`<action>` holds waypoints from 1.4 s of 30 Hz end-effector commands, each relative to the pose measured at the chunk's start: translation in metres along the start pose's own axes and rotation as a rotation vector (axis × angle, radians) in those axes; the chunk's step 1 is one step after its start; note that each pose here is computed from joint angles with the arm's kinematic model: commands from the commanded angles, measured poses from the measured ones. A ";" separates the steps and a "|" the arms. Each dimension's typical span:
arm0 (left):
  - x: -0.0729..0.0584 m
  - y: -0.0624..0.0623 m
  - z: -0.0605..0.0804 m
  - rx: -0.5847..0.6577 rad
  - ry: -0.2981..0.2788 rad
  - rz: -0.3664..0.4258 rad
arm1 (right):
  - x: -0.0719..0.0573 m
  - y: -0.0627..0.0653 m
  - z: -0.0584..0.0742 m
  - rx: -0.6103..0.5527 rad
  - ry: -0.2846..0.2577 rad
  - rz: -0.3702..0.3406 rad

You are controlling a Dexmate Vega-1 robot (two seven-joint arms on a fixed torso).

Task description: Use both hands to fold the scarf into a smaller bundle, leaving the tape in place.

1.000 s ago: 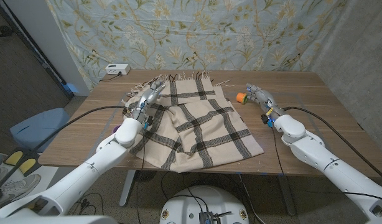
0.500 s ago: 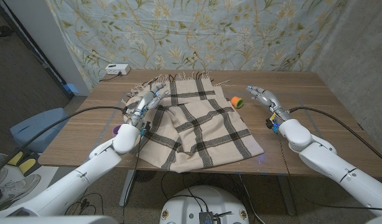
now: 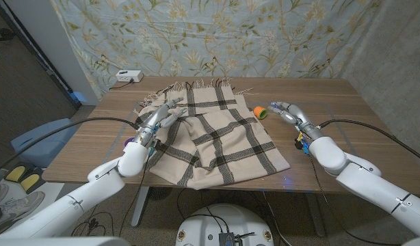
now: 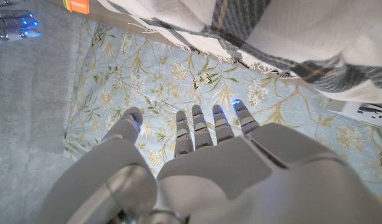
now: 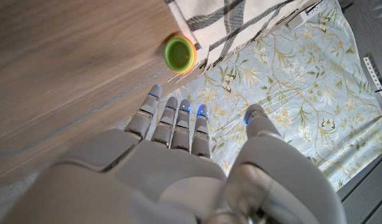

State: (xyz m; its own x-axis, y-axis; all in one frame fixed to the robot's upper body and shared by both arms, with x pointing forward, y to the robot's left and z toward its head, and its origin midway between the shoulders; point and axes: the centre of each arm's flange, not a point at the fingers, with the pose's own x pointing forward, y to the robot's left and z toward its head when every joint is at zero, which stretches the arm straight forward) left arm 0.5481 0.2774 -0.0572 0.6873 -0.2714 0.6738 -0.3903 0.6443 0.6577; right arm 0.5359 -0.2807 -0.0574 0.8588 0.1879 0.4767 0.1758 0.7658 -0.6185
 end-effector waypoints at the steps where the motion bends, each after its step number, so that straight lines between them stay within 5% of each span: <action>1: -0.020 0.004 0.007 0.110 -0.028 -0.039 | -0.024 0.008 0.014 -0.133 0.033 0.031; 20: -0.053 0.004 0.018 0.210 -0.059 -0.111 | -0.065 0.032 0.025 -0.295 0.079 0.086; 42: -0.092 0.012 0.012 0.317 0.022 -0.199 | -0.100 0.055 0.023 -0.468 0.158 0.152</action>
State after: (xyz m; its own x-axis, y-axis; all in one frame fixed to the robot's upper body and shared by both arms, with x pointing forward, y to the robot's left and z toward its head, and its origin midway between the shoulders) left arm 0.4851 0.2921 -0.0984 0.7561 -0.3639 0.5440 -0.4220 0.3643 0.8302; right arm 0.4626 -0.2464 -0.1097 0.9272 0.1774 0.3299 0.2242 0.4427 -0.8682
